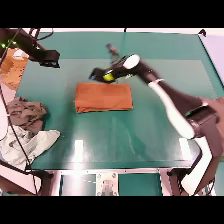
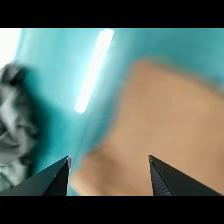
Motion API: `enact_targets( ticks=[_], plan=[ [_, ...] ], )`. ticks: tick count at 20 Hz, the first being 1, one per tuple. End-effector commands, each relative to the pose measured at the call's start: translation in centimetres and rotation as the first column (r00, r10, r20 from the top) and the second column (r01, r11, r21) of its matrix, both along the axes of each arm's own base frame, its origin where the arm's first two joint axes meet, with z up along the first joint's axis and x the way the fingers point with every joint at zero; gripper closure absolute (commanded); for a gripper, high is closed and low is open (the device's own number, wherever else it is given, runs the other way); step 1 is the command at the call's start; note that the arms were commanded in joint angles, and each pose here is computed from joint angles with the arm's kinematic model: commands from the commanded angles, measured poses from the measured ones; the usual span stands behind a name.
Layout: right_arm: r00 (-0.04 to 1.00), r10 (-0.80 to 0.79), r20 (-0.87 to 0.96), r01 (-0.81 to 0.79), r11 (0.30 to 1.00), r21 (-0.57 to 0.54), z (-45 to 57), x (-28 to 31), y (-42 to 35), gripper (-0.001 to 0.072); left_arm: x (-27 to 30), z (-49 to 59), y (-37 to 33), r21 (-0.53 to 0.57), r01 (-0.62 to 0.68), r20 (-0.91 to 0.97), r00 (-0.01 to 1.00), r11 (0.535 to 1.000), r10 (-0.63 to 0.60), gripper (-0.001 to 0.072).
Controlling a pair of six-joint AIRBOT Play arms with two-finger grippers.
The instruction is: Fold the shirts.
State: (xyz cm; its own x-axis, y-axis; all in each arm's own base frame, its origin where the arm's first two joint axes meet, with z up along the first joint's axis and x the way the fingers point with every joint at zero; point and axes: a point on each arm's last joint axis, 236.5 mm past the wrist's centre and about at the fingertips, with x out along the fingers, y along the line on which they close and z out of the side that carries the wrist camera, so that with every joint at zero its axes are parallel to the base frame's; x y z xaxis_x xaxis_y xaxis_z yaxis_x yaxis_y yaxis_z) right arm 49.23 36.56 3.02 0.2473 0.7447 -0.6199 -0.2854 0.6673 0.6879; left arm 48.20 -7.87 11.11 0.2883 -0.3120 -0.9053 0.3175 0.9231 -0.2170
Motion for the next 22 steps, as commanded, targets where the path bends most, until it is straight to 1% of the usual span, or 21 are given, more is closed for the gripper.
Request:
enact_targets(
  ticks=[1, 3, 4, 5, 6, 8, 11, 13, 14, 15, 16, 17, 18, 20, 22],
  plan=[
    [0.991, -0.066, -0.12, 0.05, 0.99, -0.134, 0.0, 1.0, -14.1, 0.0164, -0.1, -0.1, 0.3, 0.012, 0.002, -0.001, 1.0, 1.0, -0.002, 0.0682],
    [0.963, -0.136, -0.233, 0.1, 0.982, -0.161, -2.5, 0.4, -20.8, 0.0163, 0.0, -0.2, 0.8, 0.03, -0.014, -0.003, 1.0, 0.999, 0.014, 0.0683],
    [0.938, -0.178, -0.297, 0.132, 0.977, -0.168, -4.6, -0.4, -23.1, 0.0101, 0.0, -0.3, 1.0, 0.036, -0.027, -0.005, 1.0, 0.999, 0.027, 0.0683],
    [0.916, -0.202, -0.347, 0.15, 0.974, -0.17, -6.7, -1.4, -24.4, 0.0096, 0.1, -0.3, 1.2, 0.043, -0.031, -0.005, 0.999, 0.999, 0.031, 0.0683],
    [0.899, -0.203, -0.389, 0.156, 0.977, -0.149, -8.7, -2.6, -24.5, 0.0096, 0.1, -0.3, 1.2, 0.044, -0.033, -0.006, 0.999, 0.998, 0.033, 0.0683],
    [0.878, -0.181, -0.442, 0.173, 0.983, -0.059, -11.3, -4.1, -22.4, 0.0096, 0.1, -0.3, 1.3, 0.039, -0.053, -0.012, 0.998, 0.998, 0.054, 0.0683],
    [0.889, -0.115, -0.444, 0.174, 0.98, 0.096, -11.8, -4.3, -16.9, 0.0096, 0.1, -0.3, 1.3, 0.034, -0.071, -0.018, 0.997, 0.997, 0.072, 0.0683],
    [0.897, -0.1, -0.431, 0.165, 0.98, 0.115, -11.9, -4.2, -13.9, 0.0099, 0.0, -0.3, 1.3, 0.033, -0.073, -0.02, 0.997, 0.997, 0.073, 0.0683],
    [0.905, -0.092, -0.415, 0.157, 0.98, 0.126, -11.5, -4.0, -12.4, 0.0188, -0.1, -0.4, 1.3, 0.034, -0.071, -0.023, 0.997, 0.997, 0.072, 0.0683],
    [0.918, -0.072, -0.391, 0.136, 0.981, 0.14, -10.6, -3.7, -11.2, 0.0575, -0.2, -0.4, 1.3, 0.035, -0.07, -0.028, 0.997, 0.997, 0.071, 0.0683],
    [0.93, -0.043, -0.366, 0.107, 0.982, 0.156, -9.2, -3.4, -10.6, 0.0659, -0.2, -0.4, 1.3, 0.035, -0.069, -0.03, 0.997, 0.997, 0.07, 0.0683],
    [0.938, -0.017, -0.346, 0.084, 0.98, 0.18, -7.1, -2.8, -10.3, 0.07, -0.3, -0.4, 1.3, 0.036, -0.068, -0.033, 0.997, 0.997, 0.069, 0.0682],
    [0.949, -0.02, -0.314, 0.083, 0.979, 0.188, -4.6, -1.8, -11.1, 0.0701, -0.4, -0.5, 1.3, 0.037, -0.066, -0.038, 0.997, 0.997, 0.068, 0.0683],
    [0.973, -0.097, -0.212, 0.127, 0.983, 0.131, 1.1, 0.5, -15.3, 0.0702, -0.6, -0.5, 1.3, 0.038, -0.064, -0.047, 0.997, 0.997, 0.065, 0.0683],
    [0.97, -0.22, -0.106, 0.227, 0.972, 0.053, 7.2, 1.6, -22.0, 0.0702, -0.9, -0.6, 1.3, 0.04, -0.06, -0.059, 0.996, 0.997, 0.063, 0.0683]
  ],
)
